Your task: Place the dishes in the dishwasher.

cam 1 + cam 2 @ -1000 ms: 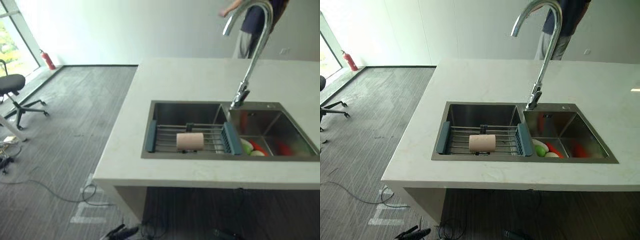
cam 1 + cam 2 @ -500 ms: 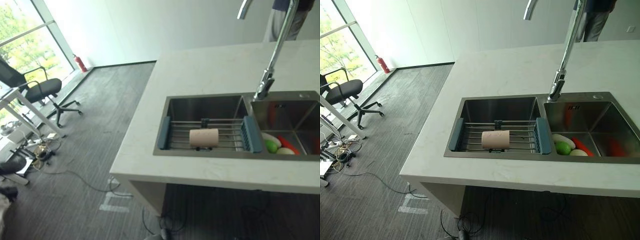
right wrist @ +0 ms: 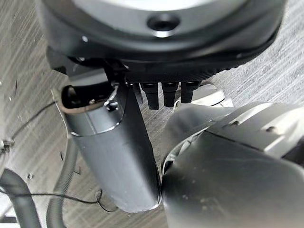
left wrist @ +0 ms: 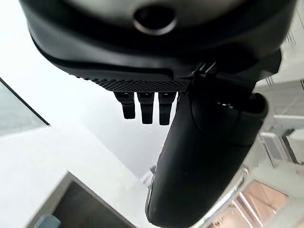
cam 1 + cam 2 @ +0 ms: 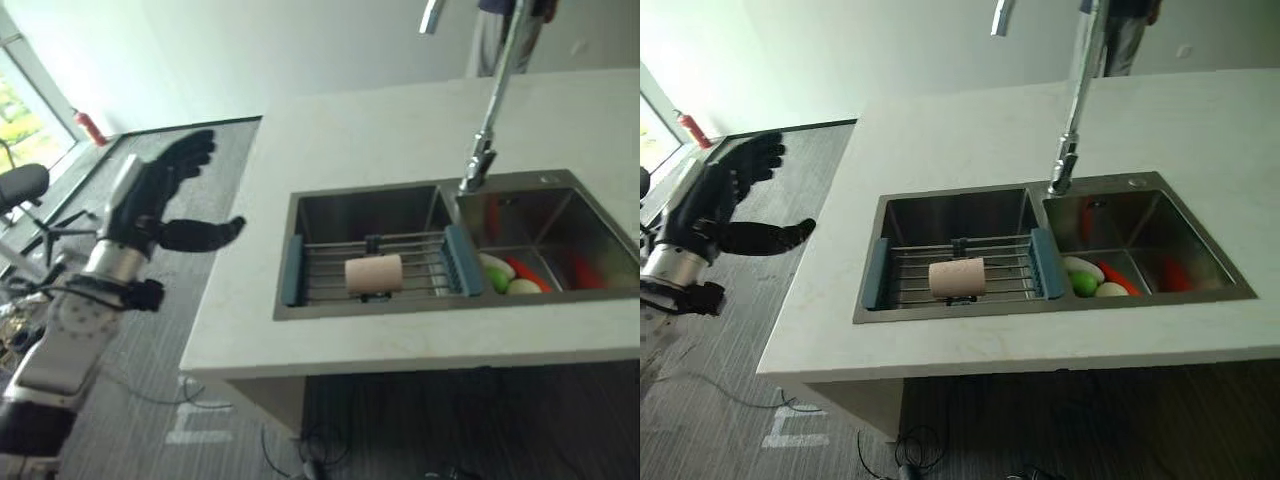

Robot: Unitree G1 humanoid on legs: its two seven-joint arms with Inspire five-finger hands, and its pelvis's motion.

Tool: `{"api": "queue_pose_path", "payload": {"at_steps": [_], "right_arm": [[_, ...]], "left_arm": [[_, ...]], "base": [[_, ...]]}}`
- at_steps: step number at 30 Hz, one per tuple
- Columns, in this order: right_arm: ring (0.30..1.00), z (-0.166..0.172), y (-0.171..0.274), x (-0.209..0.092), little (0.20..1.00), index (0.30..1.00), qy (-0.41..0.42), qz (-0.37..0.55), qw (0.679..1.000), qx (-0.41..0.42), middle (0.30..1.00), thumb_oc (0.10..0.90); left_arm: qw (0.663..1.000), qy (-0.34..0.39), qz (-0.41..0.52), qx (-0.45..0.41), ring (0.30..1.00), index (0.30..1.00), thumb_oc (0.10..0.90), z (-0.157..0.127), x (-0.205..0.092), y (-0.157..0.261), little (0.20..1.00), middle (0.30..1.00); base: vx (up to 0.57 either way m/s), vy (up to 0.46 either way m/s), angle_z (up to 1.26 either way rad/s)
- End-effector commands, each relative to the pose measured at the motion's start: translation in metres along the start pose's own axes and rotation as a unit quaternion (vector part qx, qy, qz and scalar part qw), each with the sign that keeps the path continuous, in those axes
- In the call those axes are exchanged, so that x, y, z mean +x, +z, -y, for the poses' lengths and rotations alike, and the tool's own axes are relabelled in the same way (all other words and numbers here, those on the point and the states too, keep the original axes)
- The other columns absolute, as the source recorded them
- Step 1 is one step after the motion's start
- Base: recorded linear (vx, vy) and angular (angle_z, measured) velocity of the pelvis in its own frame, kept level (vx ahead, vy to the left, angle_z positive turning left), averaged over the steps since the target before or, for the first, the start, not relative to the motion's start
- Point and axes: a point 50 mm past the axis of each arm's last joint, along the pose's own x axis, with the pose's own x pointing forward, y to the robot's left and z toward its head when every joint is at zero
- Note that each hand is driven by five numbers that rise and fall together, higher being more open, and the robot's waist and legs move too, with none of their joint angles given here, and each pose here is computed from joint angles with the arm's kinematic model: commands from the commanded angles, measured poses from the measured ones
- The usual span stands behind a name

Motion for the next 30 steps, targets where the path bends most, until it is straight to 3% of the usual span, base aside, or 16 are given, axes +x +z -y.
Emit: {"api": "queue_pose_path", "payload": {"at_steps": [1,3,10,15,19,30], "right_arm": [[0.9,-0.003,0.015,0.001,0.9,0.9,0.01,0.025,1.0,-0.001,0.9,0.8],[0.9,-0.005,0.012,0.001,0.9,0.9,0.01,0.02,1.0,-0.002,0.9,0.8],[0.9,0.0,0.007,0.0,0.9,0.9,0.007,0.015,1.0,-0.001,0.9,0.8],[0.9,0.007,0.01,-0.002,0.9,0.9,0.006,0.021,1.0,-0.004,0.9,0.8],[0.9,0.014,0.016,-0.004,0.9,0.9,0.007,0.03,1.0,-0.005,0.9,0.8],[0.9,0.019,0.029,-0.006,0.9,0.9,0.012,0.044,0.999,-0.012,0.9,0.8]], "left_arm": [[0.995,0.032,0.092,0.015,0.9,0.9,0.8,-0.034,0.024,0.048,0.9,0.9],[0.995,-0.012,0.096,0.009,0.9,0.9,0.8,-0.013,0.034,0.053,0.9,0.9],[0.993,-0.085,0.085,0.023,0.9,0.9,0.8,0.017,0.043,0.055,0.9,0.9],[0.984,-0.14,0.059,0.098,0.9,0.9,0.8,0.033,0.046,0.052,0.9,0.9],[0.97,-0.161,0.05,0.177,0.9,0.9,0.8,0.038,0.048,0.052,0.9,0.9],[0.957,-0.133,0.066,0.249,0.9,0.9,0.8,0.037,0.049,0.059,0.9,0.9]], "base": [[0.01,-0.043,-0.2],[0.0,-0.046,-0.32],[-0.02,-0.039,-0.24],[-0.04,-0.016,-0.14],[-0.02,0.013,-0.22],[-0.02,0.043,-0.06]]}}
